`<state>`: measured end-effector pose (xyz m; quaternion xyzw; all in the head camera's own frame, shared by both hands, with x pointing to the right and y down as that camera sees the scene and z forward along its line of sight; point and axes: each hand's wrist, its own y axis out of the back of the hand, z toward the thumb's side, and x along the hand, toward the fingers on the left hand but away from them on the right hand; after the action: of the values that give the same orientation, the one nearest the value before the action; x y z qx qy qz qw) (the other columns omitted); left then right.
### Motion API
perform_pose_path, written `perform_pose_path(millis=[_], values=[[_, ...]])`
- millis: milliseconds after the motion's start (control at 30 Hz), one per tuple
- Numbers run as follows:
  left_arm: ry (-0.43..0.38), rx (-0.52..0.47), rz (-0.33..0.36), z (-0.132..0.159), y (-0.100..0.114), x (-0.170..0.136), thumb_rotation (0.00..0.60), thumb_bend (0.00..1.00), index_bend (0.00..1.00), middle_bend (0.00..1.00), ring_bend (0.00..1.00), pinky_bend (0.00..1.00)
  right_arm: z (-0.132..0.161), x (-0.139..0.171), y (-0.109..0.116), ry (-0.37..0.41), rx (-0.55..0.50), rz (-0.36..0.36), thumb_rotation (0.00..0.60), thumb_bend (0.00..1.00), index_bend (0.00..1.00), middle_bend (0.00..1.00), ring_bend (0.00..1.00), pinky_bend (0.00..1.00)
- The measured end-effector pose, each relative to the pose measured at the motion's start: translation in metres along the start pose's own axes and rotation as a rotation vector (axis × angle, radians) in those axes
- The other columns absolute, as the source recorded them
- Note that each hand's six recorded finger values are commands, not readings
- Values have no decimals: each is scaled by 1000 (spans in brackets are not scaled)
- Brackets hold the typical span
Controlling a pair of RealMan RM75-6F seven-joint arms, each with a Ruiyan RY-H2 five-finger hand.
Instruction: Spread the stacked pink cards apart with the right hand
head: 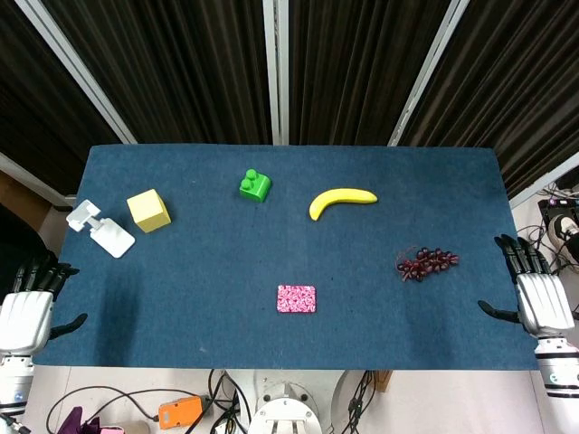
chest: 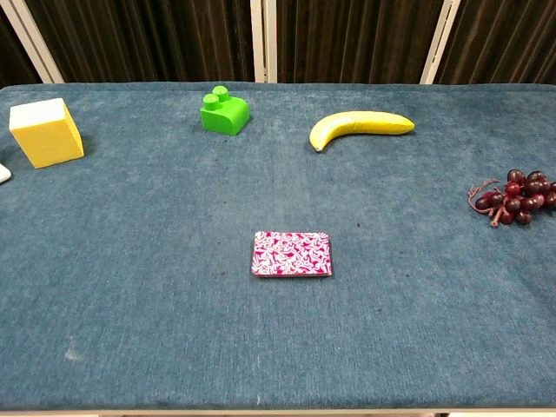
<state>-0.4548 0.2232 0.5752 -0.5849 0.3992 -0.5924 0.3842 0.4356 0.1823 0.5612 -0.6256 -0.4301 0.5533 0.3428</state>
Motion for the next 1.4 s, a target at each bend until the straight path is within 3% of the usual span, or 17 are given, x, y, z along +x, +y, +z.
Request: perform_pose_path(millis=[200,467,733,1033,1200,1400], values=[[-8,-4,-1,2,-1,1,600,68,252,203,57,21,11,-6,-9,15,-6,27,600,199,64,110,0,161],[-22,-9,9,7,2,-2,600,69,252,203,57,21,77,-24,-32,113,-32,96,600,198,162,108,0,168],[-29,-5,7,8,3,-6,600,69,252,203,57,21,176,-49,-90,239,-73,241,600,199,260,108,0,168],[-27,-6,2,6,0,-8,600,69,252,203,57,21,258,-58,-162,291,-55,406,600,199,275,41,0,93],[-23,-4,3,4,0,-8,600,69,252,203,57,21,288,-59,-185,311,-28,443,600,228,303,41,0,88],[-16,-3,0,0,-2,-9,600,68,252,203,57,21,300,-59,-191,310,-28,463,600,259,309,42,0,76]])
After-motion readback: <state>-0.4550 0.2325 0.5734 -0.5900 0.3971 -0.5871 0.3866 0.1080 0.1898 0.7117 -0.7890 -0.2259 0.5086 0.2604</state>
